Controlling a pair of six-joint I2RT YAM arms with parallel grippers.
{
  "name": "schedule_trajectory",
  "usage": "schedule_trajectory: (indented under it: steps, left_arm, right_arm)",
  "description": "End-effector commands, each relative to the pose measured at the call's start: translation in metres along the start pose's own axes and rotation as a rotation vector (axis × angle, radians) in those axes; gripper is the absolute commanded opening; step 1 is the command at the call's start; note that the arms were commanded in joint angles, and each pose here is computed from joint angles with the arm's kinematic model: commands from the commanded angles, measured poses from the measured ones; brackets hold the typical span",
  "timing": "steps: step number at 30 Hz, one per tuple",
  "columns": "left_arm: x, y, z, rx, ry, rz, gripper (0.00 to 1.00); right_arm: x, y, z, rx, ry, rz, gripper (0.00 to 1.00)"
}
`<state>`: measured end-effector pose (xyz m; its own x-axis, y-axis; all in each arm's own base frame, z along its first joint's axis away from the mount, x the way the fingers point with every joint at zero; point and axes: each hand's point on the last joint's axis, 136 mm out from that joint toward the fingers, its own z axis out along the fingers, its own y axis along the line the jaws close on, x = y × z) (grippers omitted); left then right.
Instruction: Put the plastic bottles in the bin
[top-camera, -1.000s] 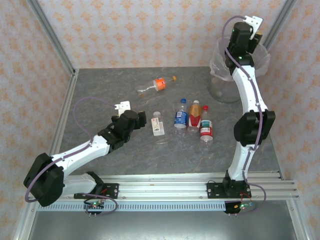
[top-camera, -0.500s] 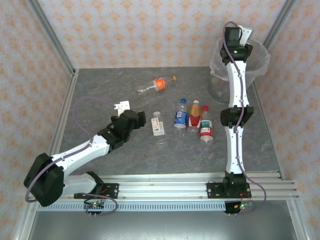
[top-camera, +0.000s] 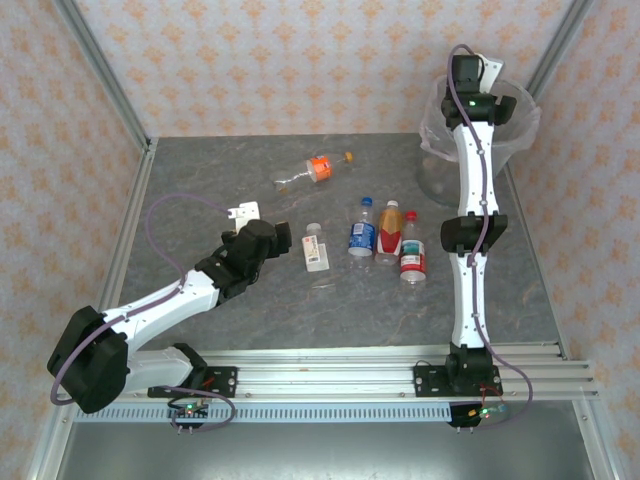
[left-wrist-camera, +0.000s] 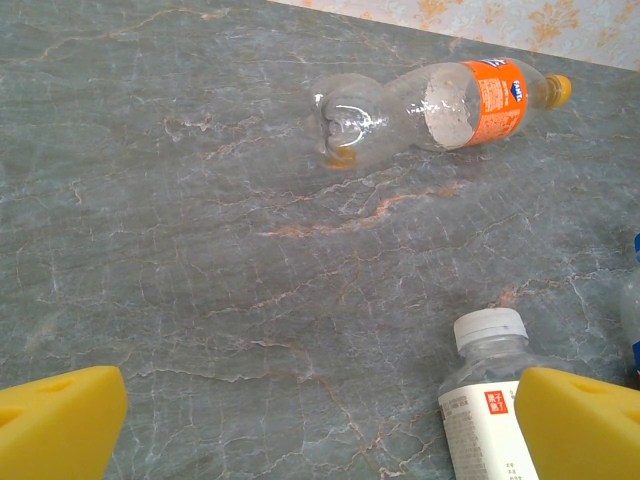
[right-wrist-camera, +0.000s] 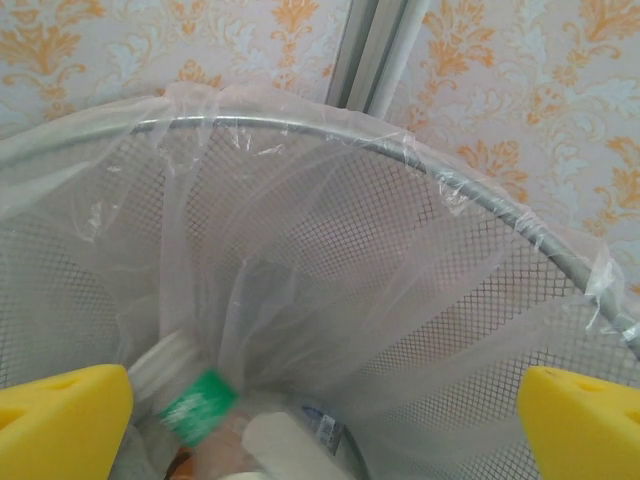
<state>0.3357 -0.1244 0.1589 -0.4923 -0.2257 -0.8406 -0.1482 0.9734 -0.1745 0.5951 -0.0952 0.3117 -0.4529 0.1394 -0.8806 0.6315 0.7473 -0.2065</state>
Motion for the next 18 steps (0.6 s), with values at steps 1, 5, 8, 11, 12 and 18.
schedule_trajectory:
  steps: [1, 5, 8, 11, 12, 18]
  left_arm:
    - [-0.002, 0.007, -0.002, -0.021, -0.003, -0.02, 1.0]
    - [-0.001, 0.006, -0.002, -0.019, -0.004, -0.021, 1.0]
    - [-0.002, 0.006, -0.002, -0.016, -0.006, -0.023, 1.0]
    - [-0.002, 0.006, -0.002, -0.016, -0.006, -0.023, 1.0]
    - [-0.002, 0.006, -0.002, -0.017, -0.006, -0.023, 1.0]
    - [-0.002, 0.005, -0.002, -0.012, -0.01, -0.027, 1.0]
  right_arm:
    - [-0.042, -0.03, -0.043, -0.028, -0.081, 0.09, 0.99]
    - [-0.049, -0.03, -0.052, -0.064, -0.091, 0.106, 0.99]
    - [-0.054, -0.03, -0.059, -0.098, -0.093, 0.125, 0.99]
    - [-0.06, -0.027, -0.072, -0.151, -0.101, 0.134, 0.99]
    - [-0.063, -0.025, -0.078, -0.174, -0.108, 0.132, 0.99]
    - [-0.087, -0.003, -0.131, -0.393, -0.162, 0.154, 0.99]
